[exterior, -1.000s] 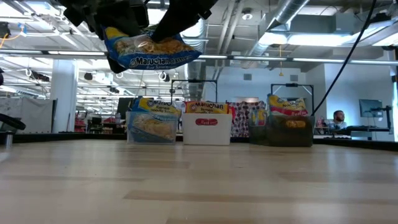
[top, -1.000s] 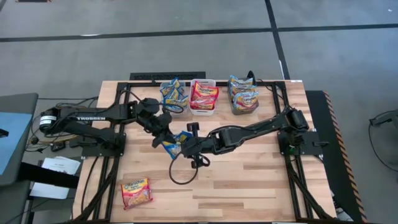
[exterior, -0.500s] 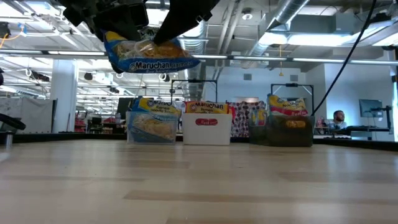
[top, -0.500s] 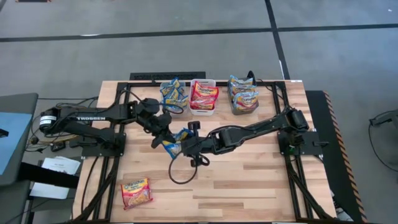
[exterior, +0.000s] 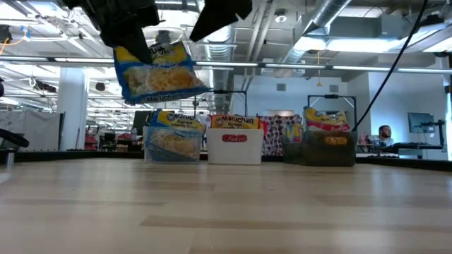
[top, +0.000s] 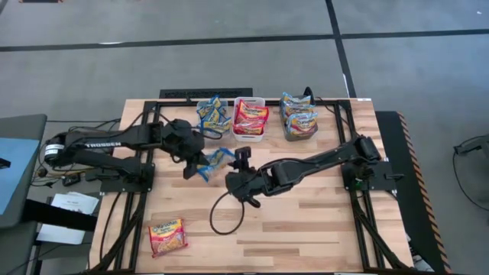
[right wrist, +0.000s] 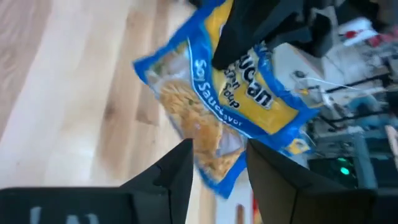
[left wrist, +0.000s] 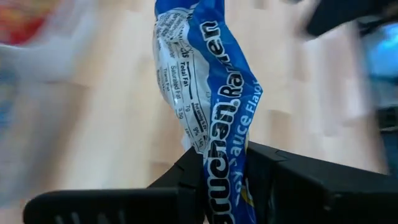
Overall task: Sort Maruchan noodles
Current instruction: Put the blue noodle pack into the transparent bin
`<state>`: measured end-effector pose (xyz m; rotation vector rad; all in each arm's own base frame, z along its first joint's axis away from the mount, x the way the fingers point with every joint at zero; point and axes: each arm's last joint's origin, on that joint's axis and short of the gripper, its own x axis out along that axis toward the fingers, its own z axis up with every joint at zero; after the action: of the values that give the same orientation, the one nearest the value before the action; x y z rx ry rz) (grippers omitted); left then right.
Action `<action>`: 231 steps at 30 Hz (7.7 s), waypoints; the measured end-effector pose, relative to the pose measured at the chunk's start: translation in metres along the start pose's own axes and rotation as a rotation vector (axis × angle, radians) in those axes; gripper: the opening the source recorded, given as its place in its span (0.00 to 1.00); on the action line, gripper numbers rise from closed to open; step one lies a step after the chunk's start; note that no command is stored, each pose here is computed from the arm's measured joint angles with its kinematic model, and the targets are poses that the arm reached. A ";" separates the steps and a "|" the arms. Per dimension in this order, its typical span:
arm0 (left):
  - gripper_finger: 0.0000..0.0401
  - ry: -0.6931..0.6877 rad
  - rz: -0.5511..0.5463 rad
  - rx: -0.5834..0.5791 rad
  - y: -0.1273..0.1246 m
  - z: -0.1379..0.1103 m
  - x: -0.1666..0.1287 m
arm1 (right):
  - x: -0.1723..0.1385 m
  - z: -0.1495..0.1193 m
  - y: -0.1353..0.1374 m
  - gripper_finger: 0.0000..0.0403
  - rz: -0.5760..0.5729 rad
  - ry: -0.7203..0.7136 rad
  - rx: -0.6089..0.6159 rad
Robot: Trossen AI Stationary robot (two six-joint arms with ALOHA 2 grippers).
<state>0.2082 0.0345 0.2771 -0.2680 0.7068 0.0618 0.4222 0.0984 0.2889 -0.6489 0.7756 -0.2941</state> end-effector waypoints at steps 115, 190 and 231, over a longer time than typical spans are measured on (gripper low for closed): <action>0.40 0.350 0.584 0.388 0.102 0.038 0.031 | -0.023 -0.002 -0.014 0.41 -0.038 0.148 0.327; 0.40 0.274 0.668 0.306 0.092 0.056 -0.001 | -0.024 -0.005 -0.013 0.41 -0.013 0.177 0.334; 0.40 0.201 0.522 0.325 0.099 0.062 0.074 | -0.045 -0.031 -0.056 0.41 -0.133 0.327 0.309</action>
<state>0.2894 0.1435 0.2521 0.2309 0.9596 0.4173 0.3682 0.0633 0.3324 -0.3633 0.9760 -0.6396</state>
